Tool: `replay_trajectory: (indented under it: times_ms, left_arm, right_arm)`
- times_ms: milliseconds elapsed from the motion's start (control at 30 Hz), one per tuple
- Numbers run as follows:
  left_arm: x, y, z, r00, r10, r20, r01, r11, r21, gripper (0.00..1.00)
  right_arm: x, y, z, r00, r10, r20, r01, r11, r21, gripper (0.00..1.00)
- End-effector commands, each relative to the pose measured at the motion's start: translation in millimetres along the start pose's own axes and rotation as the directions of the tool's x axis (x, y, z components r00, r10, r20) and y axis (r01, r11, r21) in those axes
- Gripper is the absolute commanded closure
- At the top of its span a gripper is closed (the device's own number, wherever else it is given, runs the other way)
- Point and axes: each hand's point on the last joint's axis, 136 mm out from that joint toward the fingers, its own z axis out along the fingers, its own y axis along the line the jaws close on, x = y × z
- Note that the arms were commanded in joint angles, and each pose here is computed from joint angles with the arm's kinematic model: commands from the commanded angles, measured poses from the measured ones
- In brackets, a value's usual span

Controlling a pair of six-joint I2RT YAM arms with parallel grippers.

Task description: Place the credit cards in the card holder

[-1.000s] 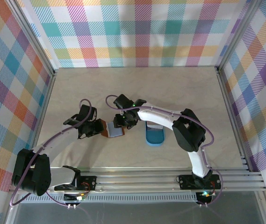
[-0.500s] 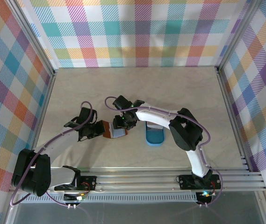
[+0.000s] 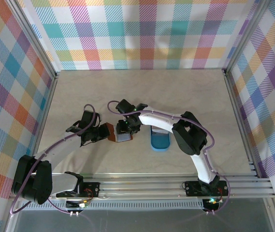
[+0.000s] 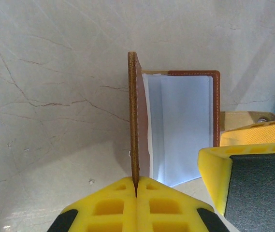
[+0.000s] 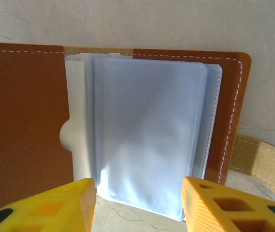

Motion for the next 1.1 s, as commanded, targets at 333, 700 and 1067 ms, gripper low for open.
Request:
replay_trajectory:
  times_ms: [333,700,1067]
  left_arm:
    - [2,5,-1,1.0,0.001,0.006,-0.001,1.0,0.002,1.0]
    - [5,10,2,1.0,0.006,-0.003,-0.006,1.0,-0.016,1.0]
    - [4,13,4,1.0,0.012,-0.004,-0.012,0.999,-0.036,1.0]
  right_arm:
    - [3,-9,15,0.999,0.005,-0.035,-0.004,0.999,0.037,0.47]
    - [5,-8,19,0.999,0.008,-0.048,-0.007,1.0,0.028,0.47]
    - [4,3,21,0.998,0.038,-0.056,-0.04,0.999,-0.032,0.53]
